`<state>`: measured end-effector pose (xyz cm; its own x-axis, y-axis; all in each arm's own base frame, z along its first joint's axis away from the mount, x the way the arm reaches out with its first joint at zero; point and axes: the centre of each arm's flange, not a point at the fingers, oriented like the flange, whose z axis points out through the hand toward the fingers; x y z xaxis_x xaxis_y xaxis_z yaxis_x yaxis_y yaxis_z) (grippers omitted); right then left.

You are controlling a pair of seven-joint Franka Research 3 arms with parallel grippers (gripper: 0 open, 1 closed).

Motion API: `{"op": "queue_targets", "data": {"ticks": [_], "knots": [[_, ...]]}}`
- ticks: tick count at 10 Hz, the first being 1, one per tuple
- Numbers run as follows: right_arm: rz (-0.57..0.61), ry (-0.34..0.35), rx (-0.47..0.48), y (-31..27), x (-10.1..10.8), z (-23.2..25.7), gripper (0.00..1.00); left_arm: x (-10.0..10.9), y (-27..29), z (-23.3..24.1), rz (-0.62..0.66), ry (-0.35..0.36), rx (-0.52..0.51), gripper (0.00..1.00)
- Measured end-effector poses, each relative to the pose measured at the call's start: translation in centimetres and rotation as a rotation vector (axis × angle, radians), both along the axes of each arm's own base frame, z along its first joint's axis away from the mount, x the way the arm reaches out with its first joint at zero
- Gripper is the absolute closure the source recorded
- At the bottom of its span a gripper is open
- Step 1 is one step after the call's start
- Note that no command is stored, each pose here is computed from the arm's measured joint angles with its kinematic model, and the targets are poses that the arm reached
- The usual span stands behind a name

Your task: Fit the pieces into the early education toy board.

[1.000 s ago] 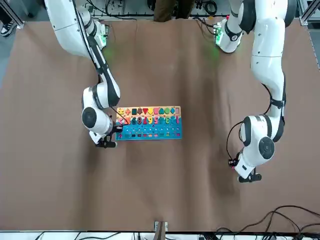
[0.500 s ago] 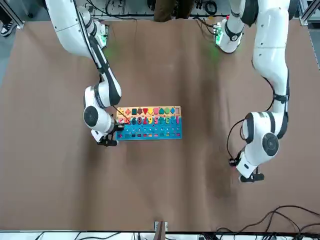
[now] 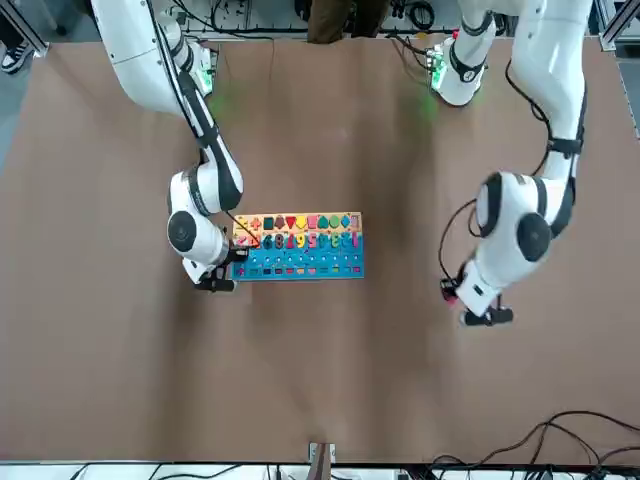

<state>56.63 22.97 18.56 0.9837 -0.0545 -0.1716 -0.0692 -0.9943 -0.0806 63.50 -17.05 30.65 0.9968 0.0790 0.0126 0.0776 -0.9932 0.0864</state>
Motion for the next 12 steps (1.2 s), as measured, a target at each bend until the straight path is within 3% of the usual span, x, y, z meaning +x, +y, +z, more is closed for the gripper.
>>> {"op": "queue_targets", "data": {"ticks": [4, 12], "knots": [[-0.009, 0.003, 0.015, 0.5, -0.2, 0.0, 0.64, -5.2, -8.9, 2.0, 0.032, 0.027, -0.037, 0.74], [-0.02, -0.005, 0.016, -0.1, 0.1, 0.0, 0.64, -17.4, -22.8, 0.8, -0.061, 0.075, 0.015, 0.74]]}}
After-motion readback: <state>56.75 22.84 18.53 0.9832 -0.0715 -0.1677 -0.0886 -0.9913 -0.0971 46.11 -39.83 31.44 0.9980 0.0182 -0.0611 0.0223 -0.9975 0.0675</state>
